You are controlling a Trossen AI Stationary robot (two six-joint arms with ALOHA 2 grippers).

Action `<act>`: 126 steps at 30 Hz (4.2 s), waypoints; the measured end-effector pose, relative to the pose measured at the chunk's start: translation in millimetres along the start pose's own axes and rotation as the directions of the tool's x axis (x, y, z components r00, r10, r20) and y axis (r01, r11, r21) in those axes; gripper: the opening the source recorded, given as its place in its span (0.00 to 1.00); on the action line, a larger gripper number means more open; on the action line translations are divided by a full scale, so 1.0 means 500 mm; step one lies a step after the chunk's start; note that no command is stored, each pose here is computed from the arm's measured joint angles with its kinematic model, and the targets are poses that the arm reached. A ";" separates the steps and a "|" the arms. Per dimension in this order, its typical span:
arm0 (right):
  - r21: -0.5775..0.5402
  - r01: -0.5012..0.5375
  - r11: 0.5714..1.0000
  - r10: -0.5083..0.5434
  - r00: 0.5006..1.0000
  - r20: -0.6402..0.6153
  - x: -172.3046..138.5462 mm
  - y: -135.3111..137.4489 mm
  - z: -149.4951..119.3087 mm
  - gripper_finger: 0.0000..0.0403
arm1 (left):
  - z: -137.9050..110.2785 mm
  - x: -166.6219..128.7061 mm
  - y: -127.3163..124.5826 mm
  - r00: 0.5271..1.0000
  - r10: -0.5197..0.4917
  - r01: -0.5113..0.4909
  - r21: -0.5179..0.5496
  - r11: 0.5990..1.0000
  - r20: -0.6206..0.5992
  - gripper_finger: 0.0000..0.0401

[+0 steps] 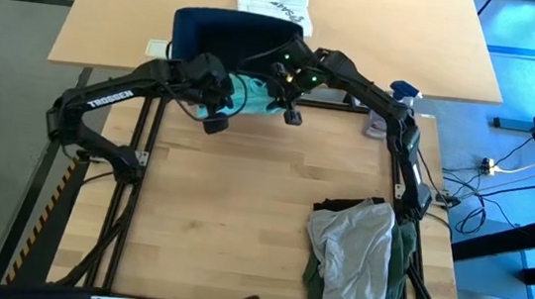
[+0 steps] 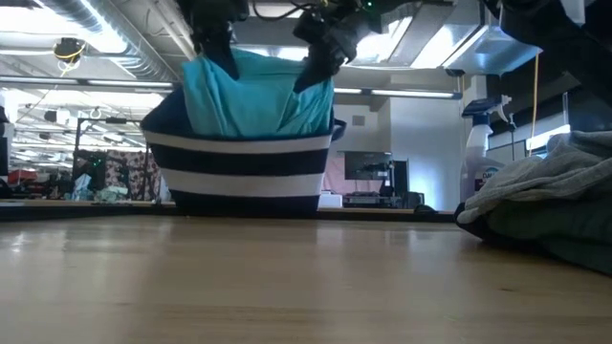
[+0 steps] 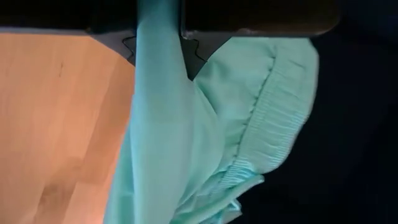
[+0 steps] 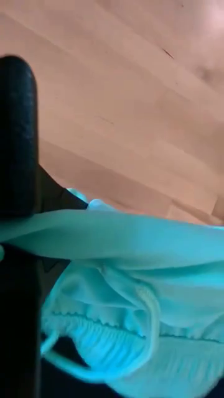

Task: Fold Laundry from Bin
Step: Put the folded blue shorts into the blue bin, then adjust the blue bin

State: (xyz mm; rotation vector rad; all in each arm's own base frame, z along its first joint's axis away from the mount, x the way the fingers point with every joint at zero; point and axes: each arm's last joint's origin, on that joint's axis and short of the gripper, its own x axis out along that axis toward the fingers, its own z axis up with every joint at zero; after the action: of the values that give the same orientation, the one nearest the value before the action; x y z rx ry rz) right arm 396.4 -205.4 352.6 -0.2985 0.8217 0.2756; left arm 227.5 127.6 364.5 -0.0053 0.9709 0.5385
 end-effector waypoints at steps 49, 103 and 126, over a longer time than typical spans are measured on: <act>0.088 0.509 0.856 -0.512 0.859 0.021 -0.012 -0.129 -0.061 0.03 | 0.011 0.093 0.215 0.973 0.224 -0.225 0.009 0.974 0.060 0.02; 0.018 0.176 0.984 -0.176 0.983 0.046 -0.113 0.069 0.042 0.50 | -0.055 -0.095 0.061 0.998 -0.062 0.052 0.253 0.966 0.032 0.48; 0.018 0.373 0.928 -0.366 0.917 -0.159 0.066 0.039 -0.083 0.58 | -0.143 0.105 0.057 0.959 0.148 -0.040 0.399 0.916 -0.243 0.56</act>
State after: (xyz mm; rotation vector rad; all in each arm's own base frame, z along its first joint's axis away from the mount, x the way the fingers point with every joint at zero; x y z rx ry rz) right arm 383.1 -198.4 298.4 -0.4266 0.9031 -0.1247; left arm 182.5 158.2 288.7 0.3378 1.3395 0.4308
